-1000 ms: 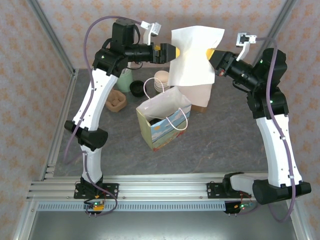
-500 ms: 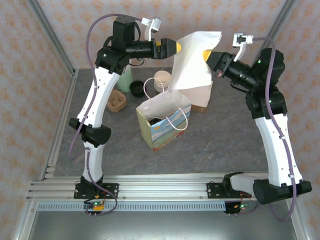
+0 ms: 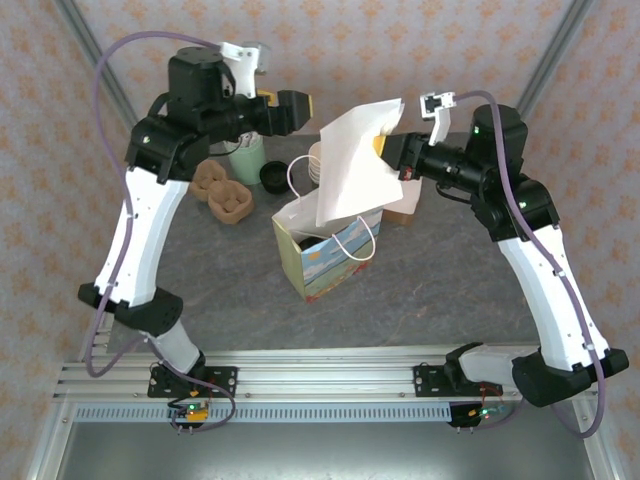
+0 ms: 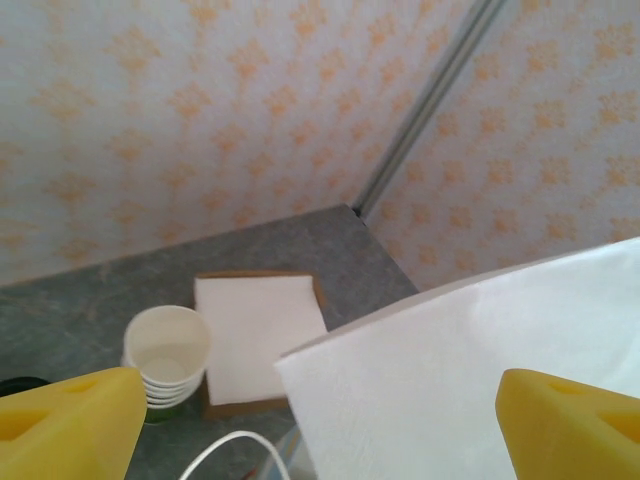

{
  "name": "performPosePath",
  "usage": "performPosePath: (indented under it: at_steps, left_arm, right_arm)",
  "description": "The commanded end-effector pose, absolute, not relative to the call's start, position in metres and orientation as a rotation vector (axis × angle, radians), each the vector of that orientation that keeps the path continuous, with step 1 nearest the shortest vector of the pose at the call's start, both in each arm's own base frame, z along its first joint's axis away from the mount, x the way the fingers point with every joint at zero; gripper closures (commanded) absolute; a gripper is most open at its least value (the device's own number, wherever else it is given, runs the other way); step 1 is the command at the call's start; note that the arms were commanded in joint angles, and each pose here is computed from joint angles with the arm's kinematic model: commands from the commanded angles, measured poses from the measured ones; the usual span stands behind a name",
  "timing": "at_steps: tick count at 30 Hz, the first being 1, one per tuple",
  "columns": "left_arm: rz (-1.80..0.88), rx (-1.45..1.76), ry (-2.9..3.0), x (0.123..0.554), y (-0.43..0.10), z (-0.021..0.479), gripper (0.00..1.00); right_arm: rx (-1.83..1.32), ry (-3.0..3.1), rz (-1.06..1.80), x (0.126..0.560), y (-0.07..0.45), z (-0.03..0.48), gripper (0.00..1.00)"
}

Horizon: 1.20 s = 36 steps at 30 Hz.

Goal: Pack the takeout coffee

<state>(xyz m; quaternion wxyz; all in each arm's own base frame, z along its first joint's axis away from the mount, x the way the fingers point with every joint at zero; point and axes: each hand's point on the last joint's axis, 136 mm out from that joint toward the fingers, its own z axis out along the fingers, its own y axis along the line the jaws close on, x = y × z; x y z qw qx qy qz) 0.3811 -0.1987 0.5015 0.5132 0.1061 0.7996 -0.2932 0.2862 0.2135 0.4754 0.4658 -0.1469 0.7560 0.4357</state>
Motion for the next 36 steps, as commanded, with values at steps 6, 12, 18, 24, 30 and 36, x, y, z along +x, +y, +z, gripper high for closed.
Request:
performPosePath:
  at_steps: [6, 12, 18, 24, 30, 36]
  left_arm:
    - [-0.505, 0.282, 2.049, 0.379, -0.180, 0.453, 0.13]
    - [-0.481, 0.397, 2.207, 0.382, -0.186, 0.401, 0.20]
    - [-0.539, 0.454, 2.288, 0.391, -0.200, 0.370, 0.26]
    - [-0.539, 0.466, 2.298, 0.393, -0.201, 0.362, 0.29]
    - [-0.487, 0.431, 2.270, 0.390, -0.191, 0.365, 0.29]
    - [-0.460, 0.425, 2.255, 0.388, -0.187, 0.367, 0.28]
  right_arm:
    - [-0.042, 1.964, 1.022, 0.283, 0.191, 0.463, 1.00]
    - [0.072, 2.042, 1.087, 0.275, 0.191, 0.455, 1.00]
    - [0.194, 2.120, 1.103, 0.266, 0.202, 0.444, 1.00]
    - [0.365, 2.120, 1.094, 0.270, 0.205, 0.428, 1.00]
    - [0.518, 2.097, 1.095, 0.280, 0.206, 0.416, 1.00]
    - [0.578, 2.107, 1.014, 0.275, 0.205, 0.404, 1.00]
